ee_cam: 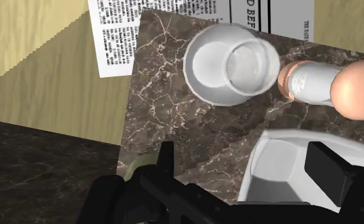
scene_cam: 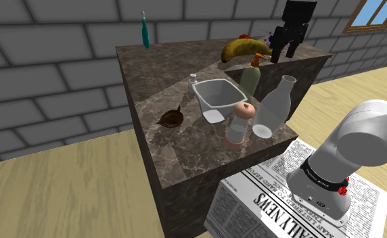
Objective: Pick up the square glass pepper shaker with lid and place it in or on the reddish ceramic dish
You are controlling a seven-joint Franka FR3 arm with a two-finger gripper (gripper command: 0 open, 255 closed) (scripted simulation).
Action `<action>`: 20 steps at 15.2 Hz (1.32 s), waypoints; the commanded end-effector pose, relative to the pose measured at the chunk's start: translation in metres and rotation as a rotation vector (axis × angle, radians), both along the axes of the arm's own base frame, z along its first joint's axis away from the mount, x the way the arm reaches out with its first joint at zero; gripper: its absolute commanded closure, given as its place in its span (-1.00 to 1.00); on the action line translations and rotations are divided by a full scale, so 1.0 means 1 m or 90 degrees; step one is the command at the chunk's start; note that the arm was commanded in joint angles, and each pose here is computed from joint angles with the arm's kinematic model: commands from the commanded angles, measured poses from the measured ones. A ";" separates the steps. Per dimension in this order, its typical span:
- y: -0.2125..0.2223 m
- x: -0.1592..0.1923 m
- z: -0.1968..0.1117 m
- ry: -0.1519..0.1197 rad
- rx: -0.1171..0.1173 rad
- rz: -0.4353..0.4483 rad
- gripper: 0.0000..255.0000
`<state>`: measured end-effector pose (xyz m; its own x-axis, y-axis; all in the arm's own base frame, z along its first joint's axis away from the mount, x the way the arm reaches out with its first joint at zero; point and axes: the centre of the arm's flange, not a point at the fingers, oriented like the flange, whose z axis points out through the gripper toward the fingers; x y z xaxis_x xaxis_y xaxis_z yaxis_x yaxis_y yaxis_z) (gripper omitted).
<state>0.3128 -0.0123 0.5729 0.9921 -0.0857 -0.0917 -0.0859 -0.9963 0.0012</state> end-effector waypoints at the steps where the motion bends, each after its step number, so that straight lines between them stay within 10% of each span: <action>1: 0.000 0.000 0.000 0.000 0.000 0.000 -1.00; 20: 0.036 0.233 -0.112 0.047 0.004 -0.065 -1.00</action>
<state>0.5337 0.0241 0.4686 0.9704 -0.1801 -0.1610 -0.1819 -0.9833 0.0041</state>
